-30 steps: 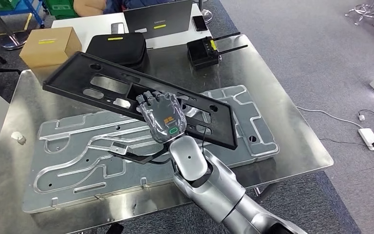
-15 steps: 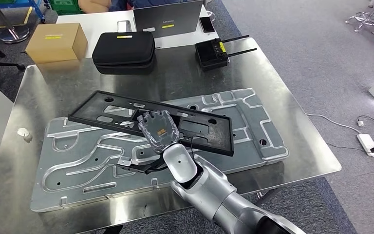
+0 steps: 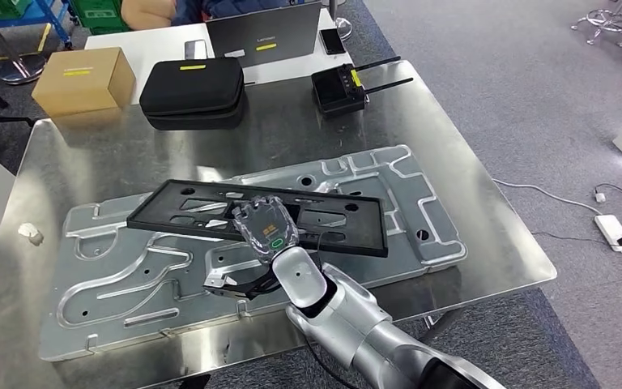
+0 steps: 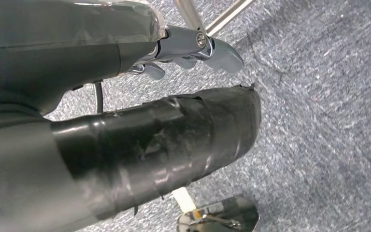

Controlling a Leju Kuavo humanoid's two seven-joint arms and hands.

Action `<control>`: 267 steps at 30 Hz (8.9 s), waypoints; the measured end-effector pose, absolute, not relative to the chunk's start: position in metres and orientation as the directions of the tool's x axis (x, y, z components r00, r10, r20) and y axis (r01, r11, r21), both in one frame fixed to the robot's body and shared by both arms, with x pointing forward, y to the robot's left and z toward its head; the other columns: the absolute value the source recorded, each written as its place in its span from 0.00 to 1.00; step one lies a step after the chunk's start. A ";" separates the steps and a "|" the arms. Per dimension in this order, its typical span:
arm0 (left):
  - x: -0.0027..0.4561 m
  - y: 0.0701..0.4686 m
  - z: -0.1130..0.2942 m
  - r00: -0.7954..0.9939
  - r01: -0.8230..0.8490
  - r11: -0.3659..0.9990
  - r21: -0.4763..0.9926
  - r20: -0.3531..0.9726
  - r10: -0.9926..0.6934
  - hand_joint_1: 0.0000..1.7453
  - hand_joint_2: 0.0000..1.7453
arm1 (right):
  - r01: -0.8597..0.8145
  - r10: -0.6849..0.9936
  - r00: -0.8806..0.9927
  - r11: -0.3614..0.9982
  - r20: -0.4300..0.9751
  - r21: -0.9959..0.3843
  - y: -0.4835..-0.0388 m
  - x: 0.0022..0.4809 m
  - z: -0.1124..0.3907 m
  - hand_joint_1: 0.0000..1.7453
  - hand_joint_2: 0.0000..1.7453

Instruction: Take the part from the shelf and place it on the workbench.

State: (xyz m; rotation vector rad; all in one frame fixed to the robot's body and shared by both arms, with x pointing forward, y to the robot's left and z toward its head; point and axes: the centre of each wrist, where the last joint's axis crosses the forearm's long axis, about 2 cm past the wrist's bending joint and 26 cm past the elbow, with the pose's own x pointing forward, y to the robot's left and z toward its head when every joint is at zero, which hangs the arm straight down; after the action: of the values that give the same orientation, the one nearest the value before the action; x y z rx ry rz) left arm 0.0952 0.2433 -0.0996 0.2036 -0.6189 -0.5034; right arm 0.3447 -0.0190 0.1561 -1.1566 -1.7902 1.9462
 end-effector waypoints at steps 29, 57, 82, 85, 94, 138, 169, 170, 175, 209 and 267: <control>0.085 0.248 -0.102 0.711 0.351 0.874 0.335 0.512 -0.482 0.00 0.00 | 0.157 0.574 -0.782 -0.197 -0.244 -0.968 -0.036 0.350 0.154 0.00 1.00; 0.059 0.250 -0.106 0.767 0.254 0.887 0.385 0.479 -0.427 0.00 0.00 | -0.023 0.352 -0.761 0.825 0.546 -0.564 -0.173 0.249 0.154 0.00 0.00; 0.057 0.246 -0.106 0.788 0.235 0.892 0.386 0.461 -0.407 0.00 0.00 | 0.171 0.354 -0.743 0.921 0.568 -0.350 -0.198 0.213 0.173 0.00 0.00; 0.056 0.246 -0.106 0.793 0.231 0.894 0.385 0.458 -0.402 0.00 0.00 | 0.169 0.346 -0.738 0.926 0.579 -0.337 -0.197 0.212 0.172 0.00 0.00; 0.054 0.248 -0.106 0.808 0.211 0.898 0.386 0.449 -0.382 0.00 0.00 | 0.230 0.366 -0.712 0.928 0.599 -0.294 -0.204 0.201 0.166 0.00 0.00; 0.048 0.247 -0.107 0.843 0.143 0.911 0.386 0.434 -0.316 0.00 0.00 | 0.385 0.432 -0.528 0.889 0.732 -0.247 -0.243 0.176 0.134 0.00 0.00; 0.047 0.247 -0.107 0.849 0.135 0.913 0.386 0.430 -0.307 0.00 0.00 | 0.454 0.457 -0.465 0.859 0.759 -0.238 -0.260 0.171 0.128 0.00 0.00; 0.047 0.247 -0.107 0.849 0.135 0.913 0.385 0.430 -0.307 0.00 0.00 | 0.452 0.455 -0.465 0.859 0.759 -0.239 -0.260 0.171 0.127 0.00 0.00; 0.047 0.247 -0.107 0.851 0.133 0.913 0.385 0.429 -0.305 0.00 0.00 | 0.453 0.454 -0.463 0.859 0.761 -0.237 -0.261 0.171 0.127 0.00 0.00; 0.045 0.249 -0.107 0.854 0.107 0.916 0.387 0.436 -0.284 0.00 0.00 | 0.483 0.122 -0.037 0.871 0.992 -0.089 -0.376 0.111 0.017 0.00 0.00; 0.046 0.246 -0.107 0.864 0.111 0.916 0.384 0.419 -0.281 0.00 0.00 | 0.477 -0.443 0.848 0.877 0.291 -0.055 -0.246 0.033 -0.109 0.00 0.00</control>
State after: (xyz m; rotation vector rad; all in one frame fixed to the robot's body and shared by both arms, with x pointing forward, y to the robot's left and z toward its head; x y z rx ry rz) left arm 0.0460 0.2462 -0.1069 0.3588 -0.4880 -0.2101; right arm 0.0326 -0.2459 -0.1095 -0.1268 -0.2761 -0.4862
